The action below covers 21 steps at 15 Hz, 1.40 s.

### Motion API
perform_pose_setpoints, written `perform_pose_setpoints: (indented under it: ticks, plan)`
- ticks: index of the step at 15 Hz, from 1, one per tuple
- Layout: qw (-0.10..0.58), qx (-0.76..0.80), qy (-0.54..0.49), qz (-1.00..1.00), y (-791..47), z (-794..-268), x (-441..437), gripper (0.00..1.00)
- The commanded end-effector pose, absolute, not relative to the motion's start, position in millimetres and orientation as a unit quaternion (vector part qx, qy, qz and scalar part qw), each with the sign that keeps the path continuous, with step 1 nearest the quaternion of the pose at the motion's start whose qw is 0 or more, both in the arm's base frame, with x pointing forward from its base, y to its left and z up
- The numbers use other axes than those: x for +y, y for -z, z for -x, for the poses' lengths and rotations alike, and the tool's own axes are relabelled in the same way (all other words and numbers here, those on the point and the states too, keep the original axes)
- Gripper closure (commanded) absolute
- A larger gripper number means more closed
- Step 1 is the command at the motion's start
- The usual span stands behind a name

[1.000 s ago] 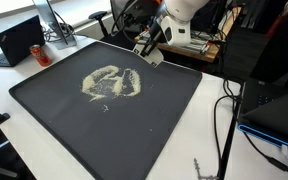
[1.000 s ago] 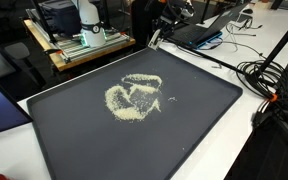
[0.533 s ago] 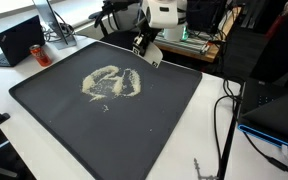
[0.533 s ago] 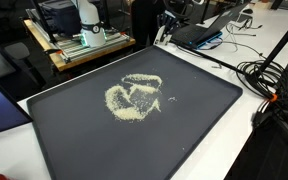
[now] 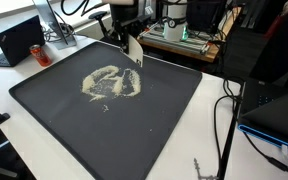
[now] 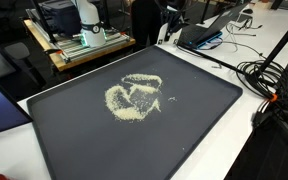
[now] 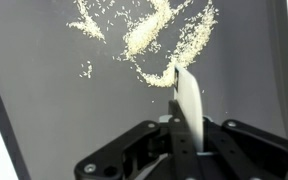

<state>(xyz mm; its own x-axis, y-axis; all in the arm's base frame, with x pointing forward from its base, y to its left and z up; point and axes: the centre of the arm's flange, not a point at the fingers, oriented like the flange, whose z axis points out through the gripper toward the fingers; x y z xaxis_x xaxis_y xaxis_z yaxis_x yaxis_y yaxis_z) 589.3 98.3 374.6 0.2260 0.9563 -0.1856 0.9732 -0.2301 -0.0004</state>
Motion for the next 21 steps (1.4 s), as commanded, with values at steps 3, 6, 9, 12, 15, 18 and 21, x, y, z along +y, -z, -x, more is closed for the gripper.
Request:
perform_pose_setpoints:
  ticks: [3,6,9,12,15,18,21]
  plan:
    - [0.013,0.559,0.008,-0.829,-396,-612,32,0.99]
    - [0.010,0.521,-0.015,-0.853,-402,-615,-9,0.99]
    - [0.021,0.479,-0.028,-0.877,-405,-615,-45,0.99]
    - [0.035,0.434,-0.042,-0.899,-409,-612,-71,0.99]
    - [0.036,0.457,-0.023,-0.889,-402,-616,-68,0.96]
    - [0.023,0.463,-0.021,-0.886,-399,-617,-61,0.99]
    - [0.001,0.445,-0.052,-0.894,-402,-618,-61,0.99]
